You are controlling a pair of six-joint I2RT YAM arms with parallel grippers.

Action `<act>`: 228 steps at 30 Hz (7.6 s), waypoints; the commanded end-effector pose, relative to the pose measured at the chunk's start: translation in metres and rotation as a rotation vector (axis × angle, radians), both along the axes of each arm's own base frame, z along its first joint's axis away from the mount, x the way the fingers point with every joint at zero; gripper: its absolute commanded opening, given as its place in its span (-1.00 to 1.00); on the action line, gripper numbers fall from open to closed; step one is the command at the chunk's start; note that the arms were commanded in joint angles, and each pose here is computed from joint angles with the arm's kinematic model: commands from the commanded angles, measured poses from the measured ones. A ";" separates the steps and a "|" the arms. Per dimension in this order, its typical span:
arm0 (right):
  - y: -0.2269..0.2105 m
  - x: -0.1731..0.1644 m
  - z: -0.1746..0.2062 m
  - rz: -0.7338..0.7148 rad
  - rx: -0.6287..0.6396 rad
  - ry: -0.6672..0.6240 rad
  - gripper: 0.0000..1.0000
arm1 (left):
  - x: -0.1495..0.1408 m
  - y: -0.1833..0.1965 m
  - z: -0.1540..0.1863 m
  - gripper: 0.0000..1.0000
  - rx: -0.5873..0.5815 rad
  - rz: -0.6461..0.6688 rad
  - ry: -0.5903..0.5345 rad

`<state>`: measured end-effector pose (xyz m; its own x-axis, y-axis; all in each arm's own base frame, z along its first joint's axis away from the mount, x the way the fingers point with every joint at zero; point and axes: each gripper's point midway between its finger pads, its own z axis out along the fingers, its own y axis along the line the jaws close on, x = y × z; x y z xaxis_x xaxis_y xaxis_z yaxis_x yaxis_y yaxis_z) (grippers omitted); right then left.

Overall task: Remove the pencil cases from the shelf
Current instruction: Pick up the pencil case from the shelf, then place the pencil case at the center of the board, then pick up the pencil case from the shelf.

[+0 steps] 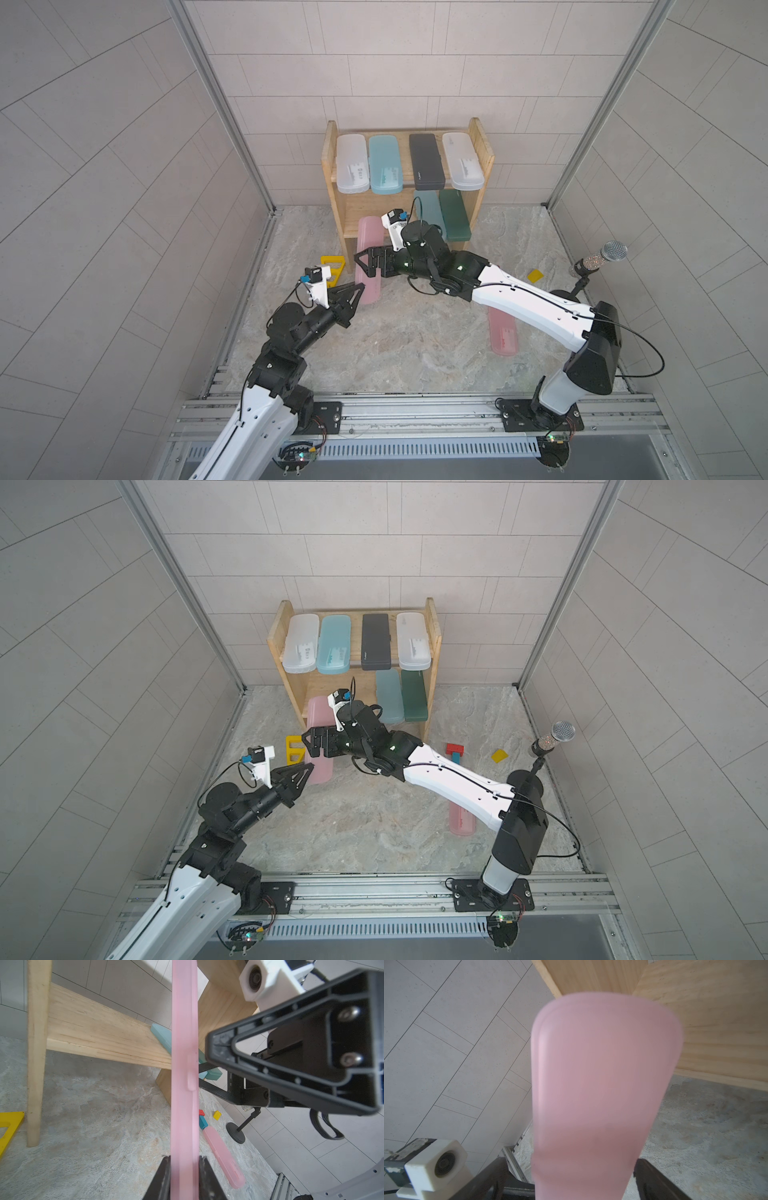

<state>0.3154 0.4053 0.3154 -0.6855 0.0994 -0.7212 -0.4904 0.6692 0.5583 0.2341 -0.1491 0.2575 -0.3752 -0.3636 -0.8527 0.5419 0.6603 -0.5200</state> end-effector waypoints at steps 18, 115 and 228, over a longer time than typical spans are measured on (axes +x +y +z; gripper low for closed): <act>0.008 0.000 -0.019 0.030 -0.023 0.014 0.56 | -0.005 -0.002 0.010 -1.00 -0.031 -0.020 -0.034; -0.319 -0.016 -0.124 -0.489 -0.537 0.292 1.00 | 0.109 -0.059 -0.004 0.99 -0.246 -0.017 0.415; -0.044 0.007 0.010 -0.037 0.080 0.025 1.00 | 0.005 -0.057 -0.010 -1.00 0.153 -0.170 -0.012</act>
<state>0.3250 0.3539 0.3162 -0.7083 0.1958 -0.6782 -0.4199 0.6553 0.6279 0.2411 -0.2026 0.2386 -0.4436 -0.1642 -0.8811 0.6222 0.6511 -0.4346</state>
